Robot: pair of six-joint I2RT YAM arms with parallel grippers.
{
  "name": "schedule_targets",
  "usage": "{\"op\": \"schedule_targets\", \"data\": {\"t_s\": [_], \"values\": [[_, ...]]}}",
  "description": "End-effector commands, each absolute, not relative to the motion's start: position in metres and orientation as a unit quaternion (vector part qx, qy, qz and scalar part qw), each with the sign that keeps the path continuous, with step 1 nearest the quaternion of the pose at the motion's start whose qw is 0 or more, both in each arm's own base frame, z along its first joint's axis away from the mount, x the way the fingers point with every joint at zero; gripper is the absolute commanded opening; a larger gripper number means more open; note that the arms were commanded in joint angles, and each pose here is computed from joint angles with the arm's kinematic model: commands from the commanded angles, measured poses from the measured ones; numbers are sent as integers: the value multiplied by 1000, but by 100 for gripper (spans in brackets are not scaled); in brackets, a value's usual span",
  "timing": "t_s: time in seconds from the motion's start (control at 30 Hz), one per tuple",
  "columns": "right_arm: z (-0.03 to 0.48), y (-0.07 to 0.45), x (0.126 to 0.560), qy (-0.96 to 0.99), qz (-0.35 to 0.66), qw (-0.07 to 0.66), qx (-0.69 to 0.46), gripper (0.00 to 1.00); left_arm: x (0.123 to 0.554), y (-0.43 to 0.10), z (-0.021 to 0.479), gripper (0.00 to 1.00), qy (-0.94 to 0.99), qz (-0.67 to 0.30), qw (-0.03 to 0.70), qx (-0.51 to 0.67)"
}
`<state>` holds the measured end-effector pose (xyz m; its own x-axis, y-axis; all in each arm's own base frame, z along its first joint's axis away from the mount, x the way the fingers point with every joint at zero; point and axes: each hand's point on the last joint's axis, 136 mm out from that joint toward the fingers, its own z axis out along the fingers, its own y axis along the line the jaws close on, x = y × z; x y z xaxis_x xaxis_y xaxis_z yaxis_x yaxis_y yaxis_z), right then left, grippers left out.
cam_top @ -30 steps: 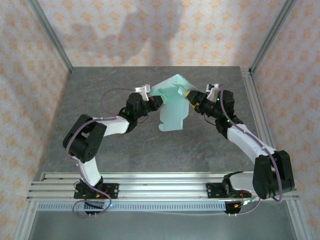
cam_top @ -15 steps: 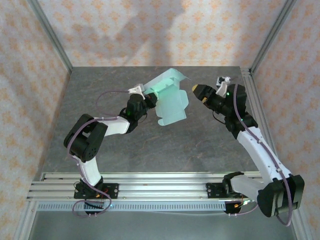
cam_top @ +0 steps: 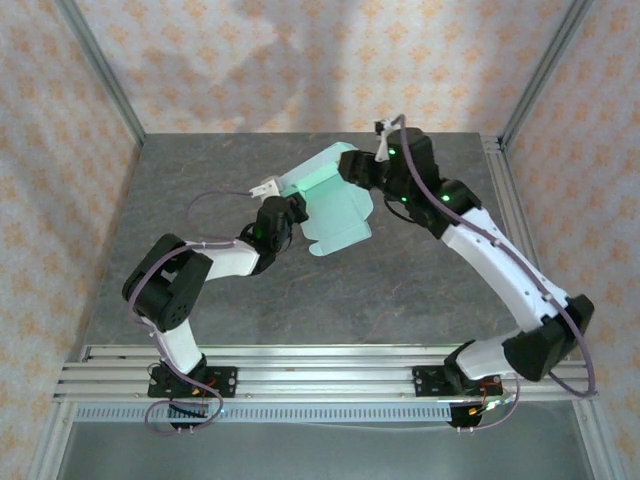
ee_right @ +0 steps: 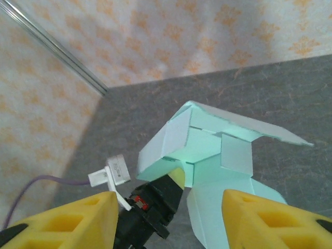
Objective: Fold the paper box
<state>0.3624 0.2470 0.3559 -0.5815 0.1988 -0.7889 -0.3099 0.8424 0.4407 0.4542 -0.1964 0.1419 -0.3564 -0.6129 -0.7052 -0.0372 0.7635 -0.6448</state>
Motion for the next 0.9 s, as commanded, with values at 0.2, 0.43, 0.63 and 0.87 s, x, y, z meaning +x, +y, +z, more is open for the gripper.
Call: {"op": "schedule_targets", "data": {"t_s": [0.2, 0.43, 0.63, 0.87], "values": [[341, 272, 393, 875, 209, 432, -69, 52, 446, -186, 158, 0, 762, -254, 554, -218], [333, 292, 406, 882, 207, 412, -91, 52, 446, -186, 157, 0, 765, -251, 553, -214], [318, 305, 411, 890, 205, 393, -104, 53, 446, -187, 156, 0, 766, -253, 551, -214], [302, 305, 417, 903, 182, 375, -106, 51, 446, -186, 158, 0, 764, -254, 552, -214]]}}
